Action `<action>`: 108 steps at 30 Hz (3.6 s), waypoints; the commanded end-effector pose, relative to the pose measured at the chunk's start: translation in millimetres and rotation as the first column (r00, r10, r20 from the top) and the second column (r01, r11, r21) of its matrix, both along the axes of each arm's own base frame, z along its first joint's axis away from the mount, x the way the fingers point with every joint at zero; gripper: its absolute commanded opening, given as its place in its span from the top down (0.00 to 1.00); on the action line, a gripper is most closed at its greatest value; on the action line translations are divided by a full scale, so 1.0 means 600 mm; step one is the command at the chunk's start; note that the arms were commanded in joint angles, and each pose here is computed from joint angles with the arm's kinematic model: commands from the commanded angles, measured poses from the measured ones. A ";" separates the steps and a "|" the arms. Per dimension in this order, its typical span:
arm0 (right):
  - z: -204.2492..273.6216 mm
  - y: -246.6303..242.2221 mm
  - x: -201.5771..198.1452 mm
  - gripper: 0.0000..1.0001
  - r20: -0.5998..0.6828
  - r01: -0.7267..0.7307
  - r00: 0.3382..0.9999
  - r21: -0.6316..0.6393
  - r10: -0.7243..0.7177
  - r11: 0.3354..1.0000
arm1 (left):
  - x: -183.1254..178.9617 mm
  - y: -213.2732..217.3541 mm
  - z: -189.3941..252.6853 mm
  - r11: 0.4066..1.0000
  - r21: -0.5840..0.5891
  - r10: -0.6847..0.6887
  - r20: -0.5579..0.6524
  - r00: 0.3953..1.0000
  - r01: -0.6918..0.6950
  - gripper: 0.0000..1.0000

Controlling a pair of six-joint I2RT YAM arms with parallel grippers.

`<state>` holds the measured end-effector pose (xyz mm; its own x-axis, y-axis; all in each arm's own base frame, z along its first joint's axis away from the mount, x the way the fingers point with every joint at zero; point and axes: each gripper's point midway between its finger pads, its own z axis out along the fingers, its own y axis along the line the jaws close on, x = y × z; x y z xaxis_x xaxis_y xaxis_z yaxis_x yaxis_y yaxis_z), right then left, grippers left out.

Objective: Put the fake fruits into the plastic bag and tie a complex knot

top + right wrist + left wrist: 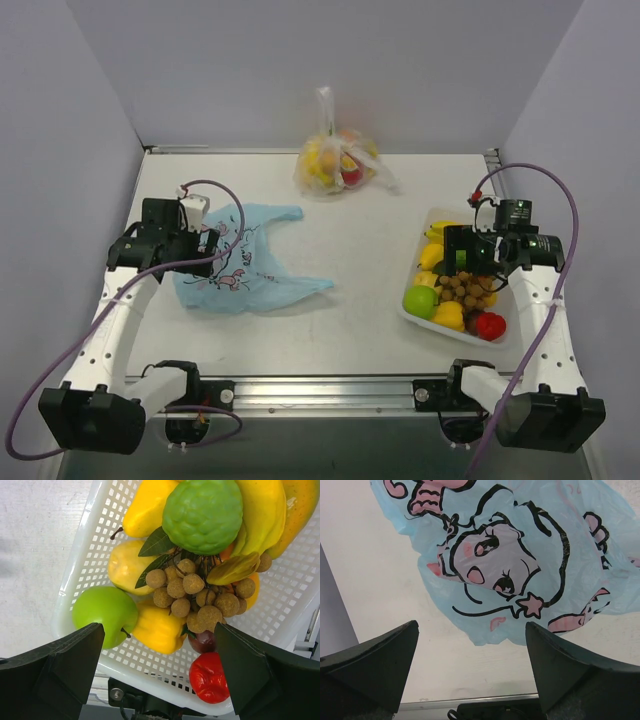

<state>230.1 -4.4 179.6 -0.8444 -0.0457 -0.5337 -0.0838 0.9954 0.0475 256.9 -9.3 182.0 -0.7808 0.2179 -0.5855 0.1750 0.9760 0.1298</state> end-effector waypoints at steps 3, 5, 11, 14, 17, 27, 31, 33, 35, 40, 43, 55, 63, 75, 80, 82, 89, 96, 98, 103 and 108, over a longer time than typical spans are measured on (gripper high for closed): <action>0.020 0.036 0.013 0.00 0.000 -0.091 0.996 0.022 0.091 0.996 | 0.036 -0.024 0.046 1.000 -0.030 0.001 0.068 0.998 0.001 0.03; 0.017 0.049 0.028 0.00 -0.012 -0.120 0.993 0.013 0.120 0.993 | 0.056 -0.044 0.068 1.000 -0.026 0.001 0.108 0.994 0.002 0.03; 0.027 0.104 0.070 0.03 -0.023 -0.214 0.976 0.057 0.216 0.975 | 0.107 -0.129 0.080 0.999 -0.037 0.012 0.121 0.993 -0.008 0.02; 0.026 0.130 0.078 0.08 -0.031 -0.237 0.970 0.121 0.243 0.964 | 0.119 -0.166 0.051 1.000 0.015 -0.009 0.081 0.997 0.008 0.02; 0.020 0.147 0.080 0.13 -0.042 -0.248 0.965 0.171 0.259 0.954 | 0.124 -0.186 0.010 0.996 0.086 -0.032 0.027 0.999 0.030 0.03; -0.006 0.187 0.100 0.17 -0.050 -0.241 0.963 0.294 0.266 0.925 | 0.132 -0.185 -0.085 0.975 0.219 -0.022 -0.110 0.994 0.045 0.18; -0.013 0.199 0.118 0.21 -0.051 -0.214 0.968 0.332 0.244 0.919 | 0.139 -0.192 -0.103 0.972 0.226 -0.032 -0.137 0.990 0.063 0.24; -0.019 0.203 0.122 0.21 -0.062 -0.204 0.969 0.348 0.240 0.915 | 0.143 -0.193 -0.108 0.969 0.237 -0.041 -0.142 0.989 0.074 0.25; -0.022 0.206 0.122 0.21 -0.069 -0.203 0.968 0.358 0.242 0.911 | 0.151 -0.194 -0.098 0.966 0.245 -0.055 -0.126 0.990 0.085 0.26; -0.027 0.208 0.121 0.22 -0.067 -0.201 0.968 0.368 0.241 0.908 | 0.161 -0.214 -0.047 0.947 0.289 -0.134 -0.037 0.990 0.139 0.32; -0.031 0.208 0.118 0.22 -0.072 -0.200 0.968 0.369 0.242 0.908 | 0.167 -0.223 -0.019 0.912 0.365 -0.197 -0.003 0.980 0.185 0.37; -0.045 0.209 0.116 0.22 -0.093 -0.185 0.967 0.380 0.237 0.906 | 0.181 -0.228 -0.065 0.848 0.474 -0.224 -0.085 0.971 0.237 0.40; -0.049 0.213 0.123 0.23 -0.095 -0.173 0.969 0.392 0.227 0.903 | 0.178 -0.212 -0.132 0.815 0.510 -0.202 -0.193 0.960 0.274 0.47; -0.013 0.242 0.175 0.39 0.009 -0.078 0.996 0.522 0.086 0.849 | 0.174 -0.255 -0.004 0.943 0.148 -0.293 -0.055 0.955 0.298 1.00; 0.056 0.273 0.200 0.33 0.110 -0.091 0.994 0.613 0.029 0.785 | 0.150 -0.290 0.124 0.935 -0.056 -0.336 0.169 0.927 0.350 1.00; 0.080 0.288 0.201 0.29 0.128 -0.095 0.992 0.637 0.017 0.765 | 0.139 -0.296 0.159 0.921 -0.120 -0.338 0.232 0.912 0.372 1.00; 0.129 0.336 0.184 0.16 0.197 -0.164 0.979 0.661 0.041 0.732 | 0.120 -0.307 0.212 0.842 -0.335 -0.273 0.413 0.869 0.424 1.00; 0.111 0.355 0.182 0.04 0.200 -0.191 0.976 0.630 0.080 0.752 | 0.107 -0.334 0.214 0.645 -0.576 -0.197 0.511 0.837 0.503 1.00; 0.111 0.367 0.181 0.00 0.212 -0.215 0.972 0.623 0.103 0.752 | 0.095 -0.343 0.217 0.600 -0.590 -0.205 0.539 0.817 0.540 1.00; 0.074 0.396 0.194 0.00 0.207 -0.240 0.968 0.574 0.145 0.783 | 0.089 -0.366 0.213 0.492 -0.648 -0.238 0.543 0.805 0.582 1.00; 0.033 0.437 0.202 0.00 0.157 -0.246 0.969 0.582 0.189 0.775 | 0.084 -0.373 0.229 0.419 -0.687 -0.230 0.553 0.801 0.594 1.00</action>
<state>338.4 245.4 194.9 -0.8265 0.1390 -0.5455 -0.2854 0.7319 0.6188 311.8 -223.1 282.4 -0.5128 -0.1809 -0.8392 0.6256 0.5907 -0.5096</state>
